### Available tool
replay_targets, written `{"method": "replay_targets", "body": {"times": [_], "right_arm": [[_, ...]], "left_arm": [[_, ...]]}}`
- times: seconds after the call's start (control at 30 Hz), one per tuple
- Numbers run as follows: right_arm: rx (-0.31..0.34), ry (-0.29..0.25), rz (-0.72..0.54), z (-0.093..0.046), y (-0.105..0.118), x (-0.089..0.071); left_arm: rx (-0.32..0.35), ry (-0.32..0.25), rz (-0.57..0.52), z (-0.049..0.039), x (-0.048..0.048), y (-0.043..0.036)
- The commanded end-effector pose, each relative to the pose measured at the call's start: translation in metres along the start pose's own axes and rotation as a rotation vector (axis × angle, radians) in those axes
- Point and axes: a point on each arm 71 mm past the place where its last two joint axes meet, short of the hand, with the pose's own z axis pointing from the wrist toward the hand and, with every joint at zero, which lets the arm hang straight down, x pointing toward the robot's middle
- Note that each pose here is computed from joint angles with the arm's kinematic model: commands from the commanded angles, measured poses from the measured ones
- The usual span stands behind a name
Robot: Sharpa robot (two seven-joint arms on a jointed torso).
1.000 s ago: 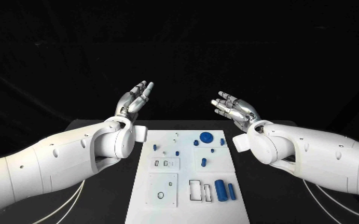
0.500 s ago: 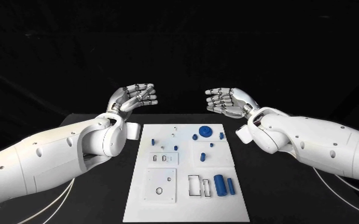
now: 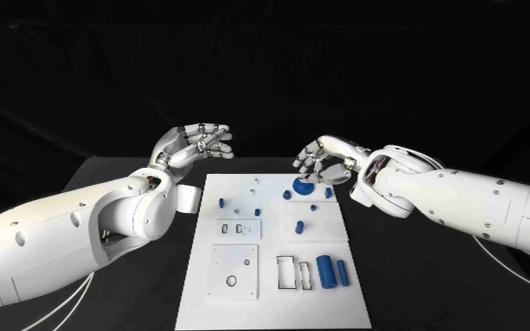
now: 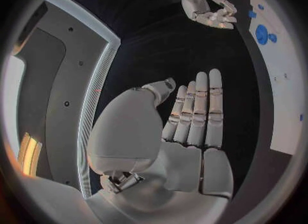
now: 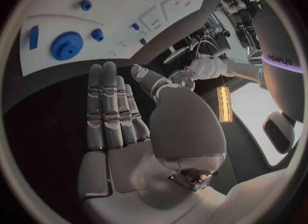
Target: Assemble the parts on the task board
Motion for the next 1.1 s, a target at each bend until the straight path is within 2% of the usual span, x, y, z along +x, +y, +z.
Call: {"method": "replay_targets", "body": {"times": [0.03, 0.17, 0.4, 1.1], "right_arm": [[0.040, 0.076, -0.260, 0.002, 0.003, 0.003], [0.040, 0.089, -0.356, 0.006, 0.011, 0.002], [0.043, 0.095, -0.425, 0.013, 0.020, 0.003], [0.069, 0.137, -0.483, 0.028, 0.026, 0.010]], "left_arm": [[0.006, 0.051, -0.006, -0.0019, 0.0063, -0.0063], [0.008, 0.064, -0.010, -0.0035, 0.0084, -0.0117], [0.007, 0.076, -0.014, -0.0042, 0.0110, -0.0167], [0.008, 0.100, -0.022, -0.0048, 0.0155, -0.0249]]}}
